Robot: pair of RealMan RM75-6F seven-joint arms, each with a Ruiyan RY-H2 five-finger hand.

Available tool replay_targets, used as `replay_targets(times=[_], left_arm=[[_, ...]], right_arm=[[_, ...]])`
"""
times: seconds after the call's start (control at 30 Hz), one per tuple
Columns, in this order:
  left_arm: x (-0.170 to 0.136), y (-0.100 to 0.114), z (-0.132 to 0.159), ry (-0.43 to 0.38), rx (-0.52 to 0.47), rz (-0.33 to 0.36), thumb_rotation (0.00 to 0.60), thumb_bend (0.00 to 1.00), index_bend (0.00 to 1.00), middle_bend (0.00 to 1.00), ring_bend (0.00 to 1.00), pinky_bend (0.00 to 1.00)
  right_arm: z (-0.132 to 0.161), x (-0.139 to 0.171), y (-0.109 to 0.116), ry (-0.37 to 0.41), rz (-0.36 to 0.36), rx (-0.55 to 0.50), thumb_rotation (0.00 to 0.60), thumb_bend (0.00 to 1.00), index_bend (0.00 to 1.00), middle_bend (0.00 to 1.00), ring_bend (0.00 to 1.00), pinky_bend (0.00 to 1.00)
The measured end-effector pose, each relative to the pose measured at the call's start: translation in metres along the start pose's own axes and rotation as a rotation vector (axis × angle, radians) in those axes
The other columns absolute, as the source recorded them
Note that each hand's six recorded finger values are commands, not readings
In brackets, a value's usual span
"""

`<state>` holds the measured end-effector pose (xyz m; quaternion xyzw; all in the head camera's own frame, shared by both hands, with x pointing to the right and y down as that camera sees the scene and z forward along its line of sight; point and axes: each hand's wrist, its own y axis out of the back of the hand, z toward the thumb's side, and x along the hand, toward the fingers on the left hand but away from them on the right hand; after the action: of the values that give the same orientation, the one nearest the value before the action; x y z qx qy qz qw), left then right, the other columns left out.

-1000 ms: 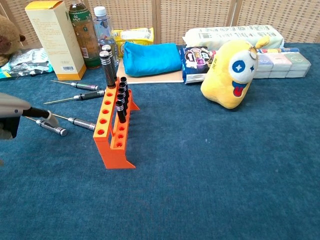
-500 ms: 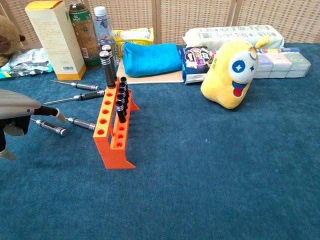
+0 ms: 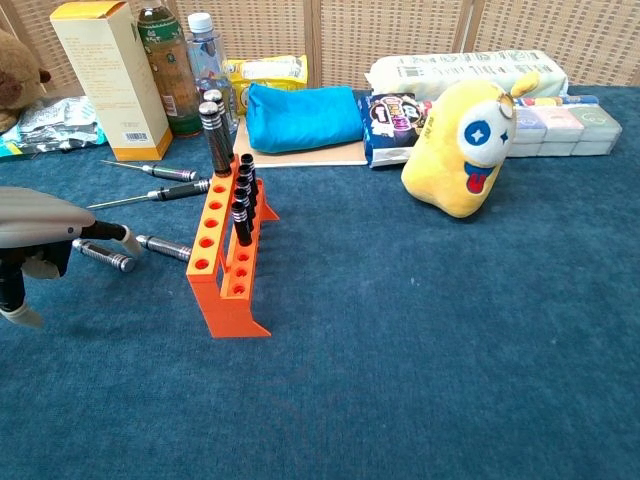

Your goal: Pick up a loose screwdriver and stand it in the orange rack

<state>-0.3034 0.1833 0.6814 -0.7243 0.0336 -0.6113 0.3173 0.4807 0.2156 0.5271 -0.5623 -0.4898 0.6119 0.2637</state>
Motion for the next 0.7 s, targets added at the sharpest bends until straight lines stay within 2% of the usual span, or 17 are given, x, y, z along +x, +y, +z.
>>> replay_targets(times=[0.33,0.7], left_arm=[[-0.004,0.000,0.004,-0.003,0.002,-0.018,0.600,0.17,0.13,1.00,1.00,1.00],[-0.020,-0.003,-0.006,0.013,-0.018,-0.063,0.600,0.17,0.13,1.00,1.00,1.00]], right_arm=[[-0.001,0.000,0.002,0.000,-0.004,-0.007,0.600,0.00,0.00,0.00,0.00,0.00],[0.001,0.001,0.001,0.005,0.004,-0.007,0.600,0.00,0.00,0.00,0.00,0.00]])
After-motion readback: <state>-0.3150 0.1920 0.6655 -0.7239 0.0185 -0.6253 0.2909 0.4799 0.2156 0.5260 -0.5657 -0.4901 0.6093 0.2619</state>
